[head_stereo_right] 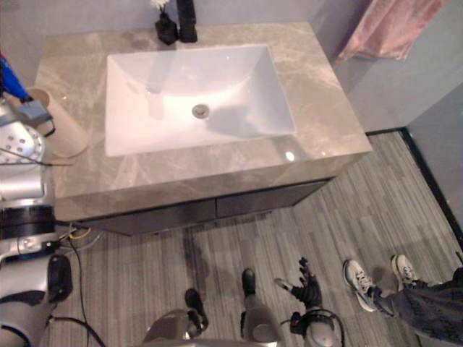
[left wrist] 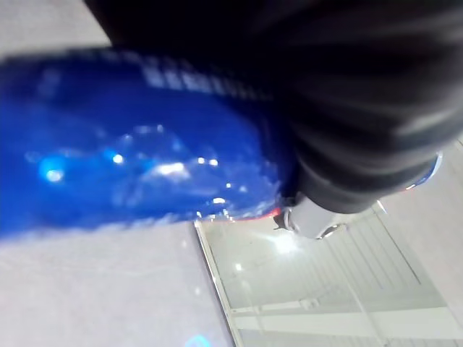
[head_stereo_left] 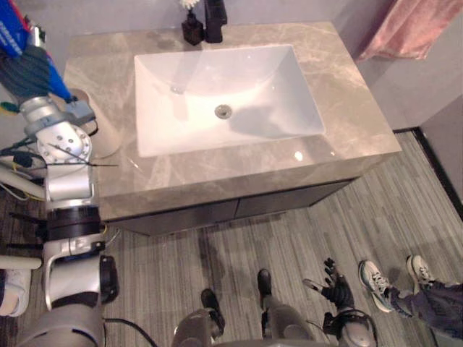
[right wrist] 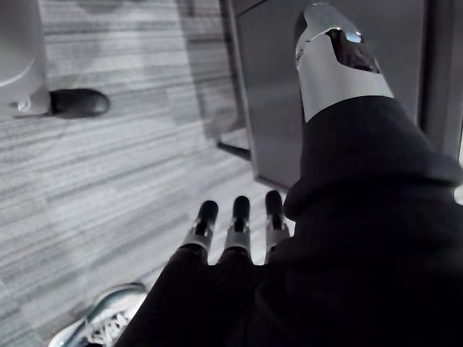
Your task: Organize washtable
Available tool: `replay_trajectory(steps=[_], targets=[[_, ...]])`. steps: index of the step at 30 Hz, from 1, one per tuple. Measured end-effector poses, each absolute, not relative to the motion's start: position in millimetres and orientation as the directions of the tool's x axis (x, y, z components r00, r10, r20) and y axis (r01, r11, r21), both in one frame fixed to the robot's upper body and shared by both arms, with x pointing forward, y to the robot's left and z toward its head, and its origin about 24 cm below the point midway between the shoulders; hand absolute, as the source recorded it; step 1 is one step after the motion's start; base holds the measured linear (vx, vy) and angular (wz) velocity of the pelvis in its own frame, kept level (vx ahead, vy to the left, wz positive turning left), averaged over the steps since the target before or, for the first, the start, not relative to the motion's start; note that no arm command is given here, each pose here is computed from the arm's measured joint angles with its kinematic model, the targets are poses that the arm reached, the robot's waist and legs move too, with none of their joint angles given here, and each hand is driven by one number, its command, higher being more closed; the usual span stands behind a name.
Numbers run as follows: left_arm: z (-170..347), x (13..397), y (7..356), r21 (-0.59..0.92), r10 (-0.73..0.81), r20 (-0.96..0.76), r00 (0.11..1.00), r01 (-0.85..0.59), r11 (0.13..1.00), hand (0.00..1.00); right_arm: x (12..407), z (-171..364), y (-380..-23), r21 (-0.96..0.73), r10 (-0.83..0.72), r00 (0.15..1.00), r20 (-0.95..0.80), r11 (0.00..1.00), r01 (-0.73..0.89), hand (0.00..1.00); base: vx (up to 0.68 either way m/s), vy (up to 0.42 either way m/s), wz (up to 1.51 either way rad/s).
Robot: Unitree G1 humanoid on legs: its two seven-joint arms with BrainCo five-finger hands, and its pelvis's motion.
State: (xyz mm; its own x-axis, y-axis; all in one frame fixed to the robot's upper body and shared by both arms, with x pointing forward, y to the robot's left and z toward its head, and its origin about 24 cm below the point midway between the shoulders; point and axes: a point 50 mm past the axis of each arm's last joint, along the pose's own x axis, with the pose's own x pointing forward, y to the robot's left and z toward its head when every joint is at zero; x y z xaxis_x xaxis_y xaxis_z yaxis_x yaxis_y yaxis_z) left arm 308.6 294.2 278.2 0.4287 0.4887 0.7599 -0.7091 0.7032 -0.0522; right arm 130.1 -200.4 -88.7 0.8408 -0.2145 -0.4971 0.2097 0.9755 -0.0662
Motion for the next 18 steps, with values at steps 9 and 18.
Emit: replay_trajectory(steps=[9, 18], targets=[[277.9, 308.4, 299.8, -0.036, 0.497, 0.756, 0.427, -0.730, 0.683, 0.00, 123.3, -89.3, -195.8, -0.069, -0.197, 0.843, -0.500, 0.980, 0.187, 0.00, -0.02, 0.008, 0.00], [278.2, 307.5, 300.3, -0.039, 0.502, 0.760, 0.412, -0.743, 0.668, 0.00, 128.1, -84.8, -190.4, -0.060, -0.174, 0.863, -0.474, 0.984, 0.166, 0.00, 0.00, 0.000, 0.00]])
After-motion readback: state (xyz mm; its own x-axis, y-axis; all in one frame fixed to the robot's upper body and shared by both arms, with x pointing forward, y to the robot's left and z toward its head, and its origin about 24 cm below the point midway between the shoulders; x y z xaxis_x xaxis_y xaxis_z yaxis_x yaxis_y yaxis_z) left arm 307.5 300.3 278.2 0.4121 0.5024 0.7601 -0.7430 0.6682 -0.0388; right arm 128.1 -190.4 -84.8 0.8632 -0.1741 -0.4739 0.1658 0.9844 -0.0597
